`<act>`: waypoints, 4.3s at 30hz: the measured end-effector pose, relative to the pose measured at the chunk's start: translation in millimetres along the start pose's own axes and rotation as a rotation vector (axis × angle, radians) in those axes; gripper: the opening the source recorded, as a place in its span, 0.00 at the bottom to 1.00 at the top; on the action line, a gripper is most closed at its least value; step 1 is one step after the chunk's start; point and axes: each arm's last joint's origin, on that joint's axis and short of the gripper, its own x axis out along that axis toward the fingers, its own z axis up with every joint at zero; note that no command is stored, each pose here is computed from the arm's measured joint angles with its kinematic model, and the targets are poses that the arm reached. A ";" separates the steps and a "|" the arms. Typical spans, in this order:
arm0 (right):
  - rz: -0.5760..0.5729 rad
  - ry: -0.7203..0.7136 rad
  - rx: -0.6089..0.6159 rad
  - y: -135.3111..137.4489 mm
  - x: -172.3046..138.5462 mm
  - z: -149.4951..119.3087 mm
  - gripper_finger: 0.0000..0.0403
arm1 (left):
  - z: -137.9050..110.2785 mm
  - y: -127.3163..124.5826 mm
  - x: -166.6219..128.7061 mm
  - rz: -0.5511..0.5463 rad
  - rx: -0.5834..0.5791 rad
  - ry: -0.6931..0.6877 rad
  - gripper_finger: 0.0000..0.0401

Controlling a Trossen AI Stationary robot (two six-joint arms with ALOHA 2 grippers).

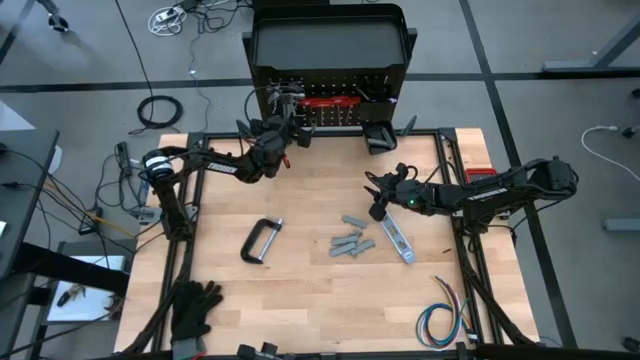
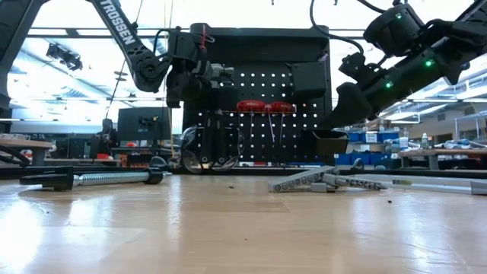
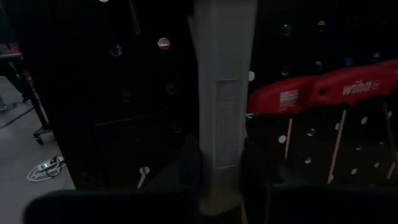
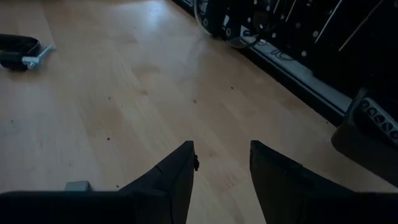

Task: Hang tools onto peg board
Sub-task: Unhang the hammer

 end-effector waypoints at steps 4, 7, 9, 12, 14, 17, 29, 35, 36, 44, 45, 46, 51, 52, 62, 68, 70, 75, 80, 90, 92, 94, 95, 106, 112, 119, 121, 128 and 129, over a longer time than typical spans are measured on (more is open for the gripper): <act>-0.002 0.017 0.006 -0.2 0.0 -1.8 0.40 | 0.1 -1.4 -1.9 0.007 0.000 0.000 0.14; -0.003 0.026 0.007 -0.3 -0.1 -2.8 0.40 | 0.2 -2.8 -4.0 0.014 0.016 0.000 0.14; -0.003 0.031 0.015 -0.1 -0.2 -3.3 0.40 | 0.4 -3.9 -5.5 0.017 0.026 0.000 0.14; -0.003 0.030 0.017 -0.1 -0.2 -3.3 0.40 | 1.0 -4.7 -6.7 0.015 0.029 0.000 0.14; -0.003 0.030 0.020 -0.1 -0.2 -3.3 0.40 | 0.9 -4.7 -6.7 0.014 0.030 0.000 0.14; -0.003 0.030 0.021 -0.1 -0.2 -3.2 0.40 | 0.9 -4.8 -6.7 0.011 0.030 0.000 0.14; -0.003 0.030 0.021 -0.1 -0.2 -3.2 0.40 | 8.9 -8.7 -16.3 0.017 0.030 -0.025 0.14; -0.003 0.037 0.017 -0.1 -0.3 -4.0 0.40 | 11.0 -12.8 -24.3 0.047 0.058 -0.025 0.14; -0.003 0.037 0.018 -0.1 -0.2 -3.9 0.40 | 12.1 -13.1 -25.5 0.051 0.059 -0.026 0.14; -0.003 0.037 0.039 -0.1 -0.3 -4.0 0.40 | 26.1 -12.7 -37.7 0.047 0.047 -0.034 0.14; -0.001 0.038 0.040 -0.1 -0.3 -4.0 0.40 | 28.6 -12.4 -39.6 0.047 0.042 -0.035 0.14; 0.000 0.038 0.039 0.0 -0.3 -4.1 0.40 | 31.2 -11.8 -41.5 0.042 0.041 -0.032 0.14; 0.003 0.038 0.040 0.0 -0.3 -4.0 0.40 | 41.9 -9.3 -56.5 -0.062 0.023 0.028 0.14; 0.003 0.038 0.041 0.1 -0.3 -4.0 0.40 | 44.0 -8.8 -60.5 -0.097 0.018 0.047 0.14; 0.022 0.044 0.044 4.2 -2.4 -5.2 0.39 | 56.5 3.7 -100.8 -0.433 0.096 0.262 0.14; 0.031 0.034 0.037 6.0 -3.2 -4.5 0.39 | 26.4 15.7 -101.7 -0.585 0.419 0.513 0.14; 0.033 0.026 0.034 6.1 -3.2 -3.7 0.39 | 18.8 23.3 -98.9 -0.645 0.499 0.600 0.14; 0.035 0.009 0.041 6.3 -3.1 -1.9 0.39 | 7.7 37.4 -93.5 -0.776 0.680 0.714 0.14; 0.036 0.006 0.036 6.3 -3.1 -1.6 0.39 | -7.1 40.6 -86.0 -0.903 0.861 0.751 0.14; 0.036 0.013 0.030 6.6 -3.3 -2.3 0.39 | -51.9 25.0 -76.8 -1.089 1.133 0.775 0.18; 0.036 0.016 0.028 6.6 -3.4 -2.7 0.39 | -56.4 21.9 -73.4 -1.020 1.107 0.781 0.28; 0.036 0.018 0.027 6.6 -3.4 -2.9 0.39 | -56.5 21.0 -73.4 -0.992 1.098 0.785 0.41; 0.036 0.019 0.026 6.6 -3.4 -3.0 0.39 | -56.3 20.9 -73.4 -0.978 1.096 0.792 0.47; 0.033 0.032 0.023 6.3 -3.4 -4.5 0.39 | -12.9 7.2 -56.4 -0.773 0.882 0.724 0.76; 0.036 0.045 0.019 7.2 -4.0 -6.0 0.39 | 11.5 4.8 -31.1 -0.600 0.478 0.478 0.67; 0.047 0.074 0.002 9.9 -5.9 -9.6 0.39 | 18.8 1.4 -33.7 -0.422 0.206 0.146 0.58; 0.051 0.083 -0.006 10.9 -6.7 -10.9 0.39 | 20.4 3.0 -39.6 -0.354 0.130 0.055 0.56; 0.057 0.087 0.010 12.4 -7.6 -11.5 0.39 | 21.2 5.3 -51.5 -0.218 0.048 -0.130 0.51; 0.057 0.087 0.010 12.4 -7.6 -11.5 0.39 | 18.8 5.1 -50.2 -0.198 0.048 -0.130 0.51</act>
